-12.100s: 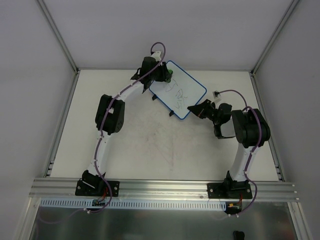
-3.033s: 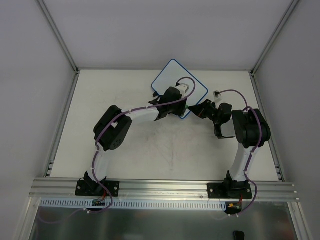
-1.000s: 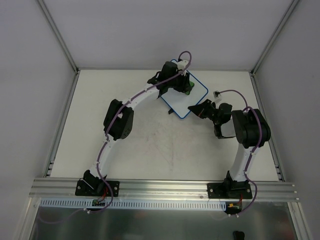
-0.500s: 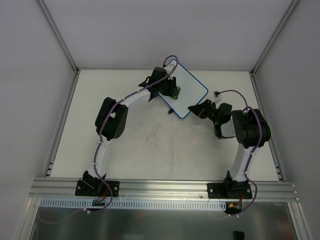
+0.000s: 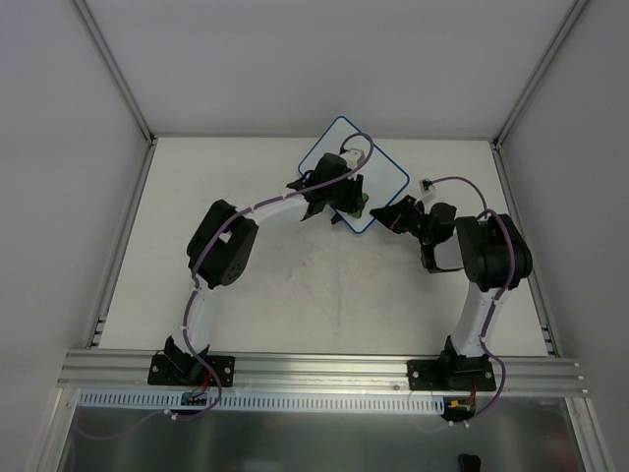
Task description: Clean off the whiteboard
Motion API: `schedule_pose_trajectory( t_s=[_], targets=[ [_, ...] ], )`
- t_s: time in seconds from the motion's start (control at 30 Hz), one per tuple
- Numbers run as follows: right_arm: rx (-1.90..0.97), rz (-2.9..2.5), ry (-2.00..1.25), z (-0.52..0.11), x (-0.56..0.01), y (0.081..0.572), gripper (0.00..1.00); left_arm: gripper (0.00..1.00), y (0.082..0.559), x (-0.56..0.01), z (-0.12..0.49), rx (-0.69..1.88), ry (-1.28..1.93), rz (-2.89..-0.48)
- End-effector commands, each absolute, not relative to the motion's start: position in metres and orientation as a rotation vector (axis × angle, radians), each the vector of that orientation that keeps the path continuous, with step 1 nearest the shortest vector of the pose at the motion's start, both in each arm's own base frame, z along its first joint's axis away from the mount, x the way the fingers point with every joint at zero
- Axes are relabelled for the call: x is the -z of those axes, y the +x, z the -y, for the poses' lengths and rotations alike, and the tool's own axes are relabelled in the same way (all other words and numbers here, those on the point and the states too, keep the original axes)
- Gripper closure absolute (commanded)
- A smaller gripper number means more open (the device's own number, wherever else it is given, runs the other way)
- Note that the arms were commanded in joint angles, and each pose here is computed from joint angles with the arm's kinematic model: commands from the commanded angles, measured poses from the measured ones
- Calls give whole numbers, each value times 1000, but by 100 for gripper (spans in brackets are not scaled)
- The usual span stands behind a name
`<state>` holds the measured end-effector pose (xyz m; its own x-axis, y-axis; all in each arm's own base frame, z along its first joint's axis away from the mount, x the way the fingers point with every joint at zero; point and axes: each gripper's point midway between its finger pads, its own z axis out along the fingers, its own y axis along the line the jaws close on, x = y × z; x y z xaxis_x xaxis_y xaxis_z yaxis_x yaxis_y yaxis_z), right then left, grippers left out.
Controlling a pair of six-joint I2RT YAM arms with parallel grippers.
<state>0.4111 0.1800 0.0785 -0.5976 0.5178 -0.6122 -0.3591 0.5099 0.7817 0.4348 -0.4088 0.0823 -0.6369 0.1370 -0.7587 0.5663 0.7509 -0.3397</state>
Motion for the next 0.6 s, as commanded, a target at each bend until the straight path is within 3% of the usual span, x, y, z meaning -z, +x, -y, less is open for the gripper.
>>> schedule_pose_trajectory(
  t_s=[0.0, 0.57],
  targets=[
    [-1242, -1582, -73, -190, -145, 411, 100, 100, 402, -37, 400, 711, 560, -2347],
    [-1241, -1579, -70, -190, -147, 411, 100, 100, 349, -8, 387, 790, 563, -2490]
  ],
)
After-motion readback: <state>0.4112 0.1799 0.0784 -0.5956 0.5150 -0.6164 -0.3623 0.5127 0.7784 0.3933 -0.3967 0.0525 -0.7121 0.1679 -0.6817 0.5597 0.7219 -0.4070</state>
